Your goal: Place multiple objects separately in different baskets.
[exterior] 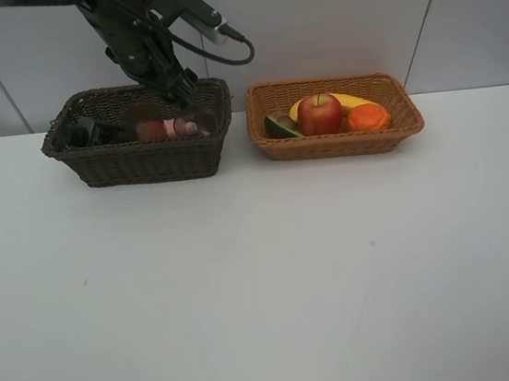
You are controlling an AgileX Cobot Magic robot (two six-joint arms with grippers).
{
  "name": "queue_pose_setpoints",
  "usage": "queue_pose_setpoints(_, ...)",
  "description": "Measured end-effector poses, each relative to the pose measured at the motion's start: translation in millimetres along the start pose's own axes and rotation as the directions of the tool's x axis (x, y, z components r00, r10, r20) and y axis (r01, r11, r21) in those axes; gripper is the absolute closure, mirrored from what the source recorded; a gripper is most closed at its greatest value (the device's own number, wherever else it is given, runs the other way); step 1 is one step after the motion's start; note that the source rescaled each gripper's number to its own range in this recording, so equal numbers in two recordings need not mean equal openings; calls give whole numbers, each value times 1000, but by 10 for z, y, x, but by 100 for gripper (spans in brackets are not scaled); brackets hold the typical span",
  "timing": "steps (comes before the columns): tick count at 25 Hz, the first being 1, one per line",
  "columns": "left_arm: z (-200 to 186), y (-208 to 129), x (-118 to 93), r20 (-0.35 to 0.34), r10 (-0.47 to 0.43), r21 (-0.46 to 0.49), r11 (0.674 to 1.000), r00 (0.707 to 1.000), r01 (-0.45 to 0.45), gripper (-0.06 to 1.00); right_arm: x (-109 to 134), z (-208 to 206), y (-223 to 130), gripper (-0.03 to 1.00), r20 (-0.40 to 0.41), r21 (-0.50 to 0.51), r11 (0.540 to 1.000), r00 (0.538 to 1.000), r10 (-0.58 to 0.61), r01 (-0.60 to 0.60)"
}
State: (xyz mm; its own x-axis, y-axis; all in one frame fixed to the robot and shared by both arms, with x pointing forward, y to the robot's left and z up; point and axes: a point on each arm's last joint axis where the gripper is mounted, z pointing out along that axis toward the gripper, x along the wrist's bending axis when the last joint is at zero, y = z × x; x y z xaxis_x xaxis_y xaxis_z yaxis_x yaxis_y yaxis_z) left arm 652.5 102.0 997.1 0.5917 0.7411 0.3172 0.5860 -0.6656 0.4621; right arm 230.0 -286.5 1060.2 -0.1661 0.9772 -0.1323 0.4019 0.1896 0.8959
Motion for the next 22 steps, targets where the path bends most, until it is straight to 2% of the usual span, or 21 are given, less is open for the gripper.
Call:
queue_pose_setpoints(8,-432,-76,23,65,-90,115,990,994,82,-6,0,0,0,-2,0,0,1000,1000,0,0)
queue_pose_setpoints(15,-881,-187,41,108,-136,228,968,985,108,-6,0,0,0,-2,0,0,1000,1000,0,0)
queue_pose_setpoints(18,-1102,-222,45,134,-160,247,961,978,124,-6,0,0,0,-2,0,0,1000,1000,0,0)
queue_pose_setpoints(22,-1394,-228,56,165,-189,196,968,968,155,-6,0,0,0,-2,0,0,1000,1000,0,0)
